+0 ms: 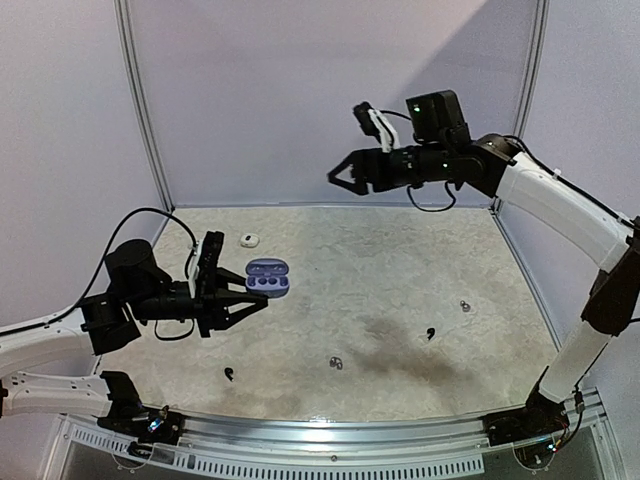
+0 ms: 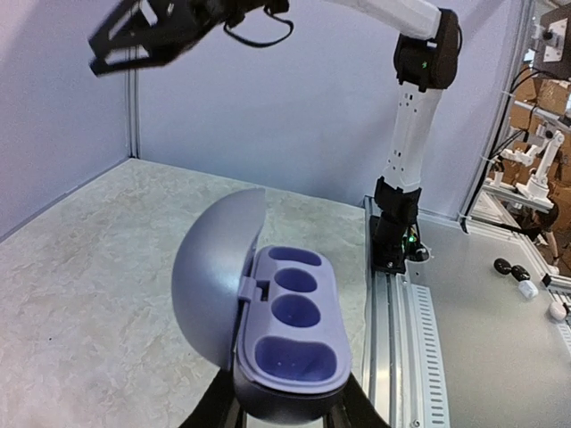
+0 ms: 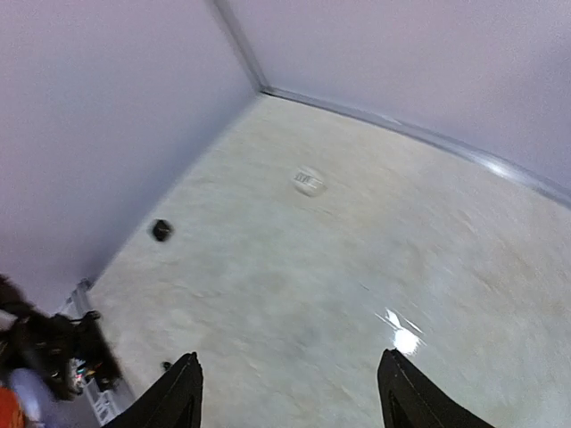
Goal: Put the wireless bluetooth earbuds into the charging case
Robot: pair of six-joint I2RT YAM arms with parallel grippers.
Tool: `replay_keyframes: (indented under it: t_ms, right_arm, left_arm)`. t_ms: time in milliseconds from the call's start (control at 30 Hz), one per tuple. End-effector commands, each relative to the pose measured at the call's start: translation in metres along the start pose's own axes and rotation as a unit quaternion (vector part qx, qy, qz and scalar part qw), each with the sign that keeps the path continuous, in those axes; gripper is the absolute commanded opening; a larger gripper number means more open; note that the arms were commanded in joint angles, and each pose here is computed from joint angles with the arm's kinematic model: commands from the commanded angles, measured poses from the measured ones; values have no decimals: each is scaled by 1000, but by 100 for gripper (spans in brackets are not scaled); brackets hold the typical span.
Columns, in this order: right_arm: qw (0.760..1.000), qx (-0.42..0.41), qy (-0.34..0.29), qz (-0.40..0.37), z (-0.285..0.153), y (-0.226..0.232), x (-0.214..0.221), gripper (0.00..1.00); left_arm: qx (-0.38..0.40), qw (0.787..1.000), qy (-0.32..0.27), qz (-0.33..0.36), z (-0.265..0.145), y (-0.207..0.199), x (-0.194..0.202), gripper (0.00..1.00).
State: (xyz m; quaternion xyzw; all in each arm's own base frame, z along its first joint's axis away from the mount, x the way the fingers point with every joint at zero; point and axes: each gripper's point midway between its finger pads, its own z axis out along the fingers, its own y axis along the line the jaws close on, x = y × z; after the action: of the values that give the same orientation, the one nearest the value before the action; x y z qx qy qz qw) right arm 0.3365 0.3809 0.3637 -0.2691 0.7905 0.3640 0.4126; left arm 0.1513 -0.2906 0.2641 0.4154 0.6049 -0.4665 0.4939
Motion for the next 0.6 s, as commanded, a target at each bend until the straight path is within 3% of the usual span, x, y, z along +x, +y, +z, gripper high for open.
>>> replay_keyframes:
  t_ms: [0,200,267,367,500,567]
  right_arm:
    - [946,236,162,154,-51,-150,101,63]
    - [853,397,240,237,-132,-264,191,51]
    - [834,412,257,262,-149,-283,215,48]
    - [827,407,267,282,-158,-301,238,44]
    - [849,361,286,259,-145,-301,251,44]
    - [846,356,303,256,-144,-305,260,39]
  left_arm:
    - [-20,1000,-14,12,0,11,-3,0]
    - [-35,999,-9,7,0,22,1,0]
    - [-35,999,-10,13,-1,23,0,0]
    - [-33,999,-10,27,-2,24,0,0]
    - [-33,999,-6,34,-2,25,3,0]
    - [-34,999,-6,32,-2,25,4,0]
